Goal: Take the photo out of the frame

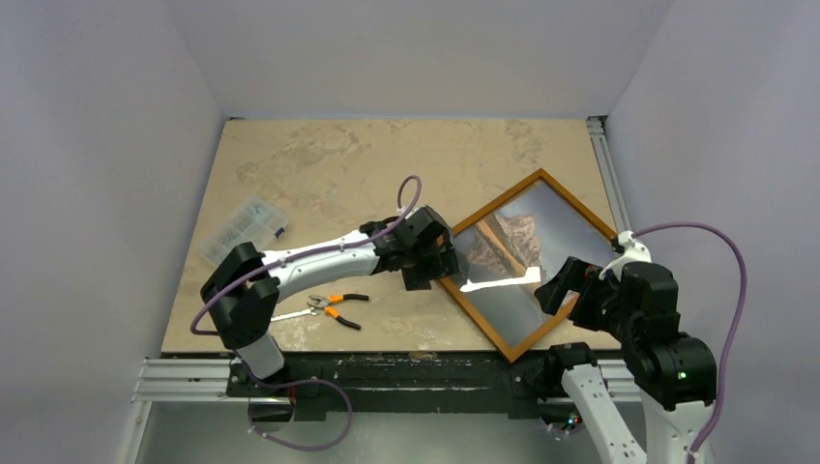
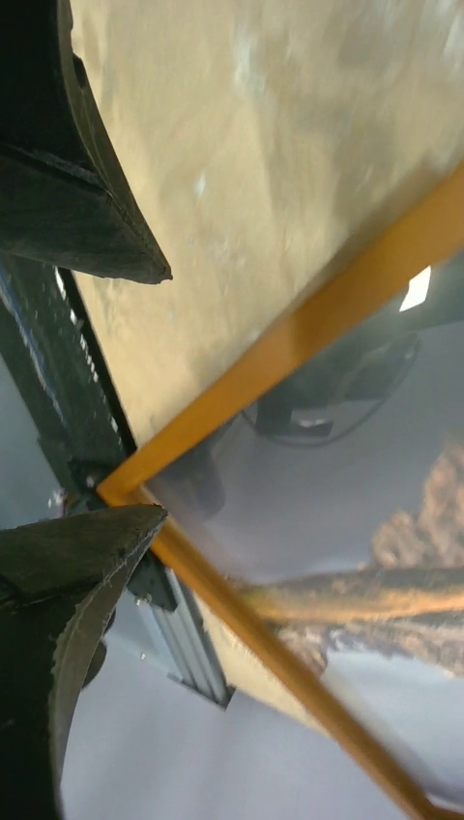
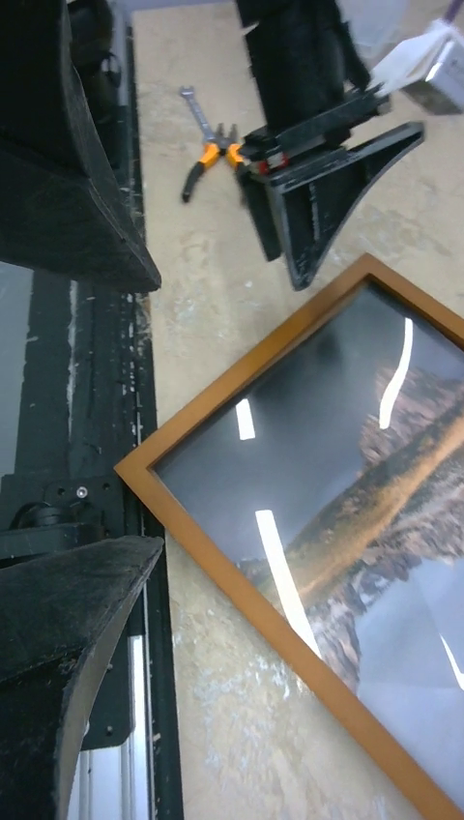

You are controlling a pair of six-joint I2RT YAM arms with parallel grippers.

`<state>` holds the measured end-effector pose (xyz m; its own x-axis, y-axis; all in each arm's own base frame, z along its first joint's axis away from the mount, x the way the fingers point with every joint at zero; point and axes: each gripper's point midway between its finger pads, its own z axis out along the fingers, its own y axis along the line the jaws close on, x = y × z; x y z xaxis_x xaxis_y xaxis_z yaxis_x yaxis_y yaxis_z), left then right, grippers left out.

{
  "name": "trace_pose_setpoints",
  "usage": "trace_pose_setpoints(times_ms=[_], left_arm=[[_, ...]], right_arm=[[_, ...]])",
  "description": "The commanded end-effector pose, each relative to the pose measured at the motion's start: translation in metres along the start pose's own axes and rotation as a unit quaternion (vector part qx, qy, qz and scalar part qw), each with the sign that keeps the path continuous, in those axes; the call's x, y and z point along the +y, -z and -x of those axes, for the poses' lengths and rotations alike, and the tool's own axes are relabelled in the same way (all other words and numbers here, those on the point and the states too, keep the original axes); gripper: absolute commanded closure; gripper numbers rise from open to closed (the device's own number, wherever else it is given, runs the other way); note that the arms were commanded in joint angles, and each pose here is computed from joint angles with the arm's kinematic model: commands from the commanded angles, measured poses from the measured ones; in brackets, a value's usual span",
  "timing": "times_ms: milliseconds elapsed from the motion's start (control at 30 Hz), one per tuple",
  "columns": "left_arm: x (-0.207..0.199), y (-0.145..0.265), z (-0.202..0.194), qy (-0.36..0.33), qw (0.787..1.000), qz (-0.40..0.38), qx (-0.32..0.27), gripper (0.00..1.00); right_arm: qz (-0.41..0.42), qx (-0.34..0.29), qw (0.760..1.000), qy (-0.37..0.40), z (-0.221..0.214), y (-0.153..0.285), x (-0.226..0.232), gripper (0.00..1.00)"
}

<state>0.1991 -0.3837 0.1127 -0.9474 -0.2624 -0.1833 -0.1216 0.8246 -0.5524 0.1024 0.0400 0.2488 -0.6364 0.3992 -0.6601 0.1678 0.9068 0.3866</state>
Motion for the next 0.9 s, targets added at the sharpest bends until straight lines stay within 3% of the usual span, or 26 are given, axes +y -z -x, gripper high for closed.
trace_pose_setpoints(times_ms=[0, 133, 367, 533, 633, 867], left_arm=[[0.017, 0.035, 0.037, -0.062, 0.996, -0.046, -0.034, 0.18], [0.035, 0.095, 0.073, -0.085, 0.988, -0.107, -0.074, 0.18], [0.049, 0.169, 0.109, -0.138, 0.971, -0.145, -0.130, 0.16], [0.043, 0.174, 0.127, -0.131, 0.969, -0.166, -0.130, 0.16], [0.038, 0.170, 0.134, -0.129, 0.968, -0.180, -0.119, 0.16], [0.057, 0.160, 0.146, -0.139, 0.970, -0.168, -0.110, 0.16]], right_arm=[[0.059, 0.075, 0.994, 0.049, -0.018, -0.030, 0.017, 0.09], [0.070, 0.110, 0.991, 0.040, -0.025, -0.060, 0.021, 0.17], [0.072, 0.170, 0.982, 0.040, -0.034, -0.108, 0.041, 0.16], [-0.013, 0.206, 0.963, 0.172, -0.062, -0.153, 0.072, 0.12], [-0.012, 0.187, 0.957, 0.221, -0.064, -0.178, 0.098, 0.13], [0.024, 0.179, 0.913, 0.366, -0.098, -0.220, 0.149, 0.29]])
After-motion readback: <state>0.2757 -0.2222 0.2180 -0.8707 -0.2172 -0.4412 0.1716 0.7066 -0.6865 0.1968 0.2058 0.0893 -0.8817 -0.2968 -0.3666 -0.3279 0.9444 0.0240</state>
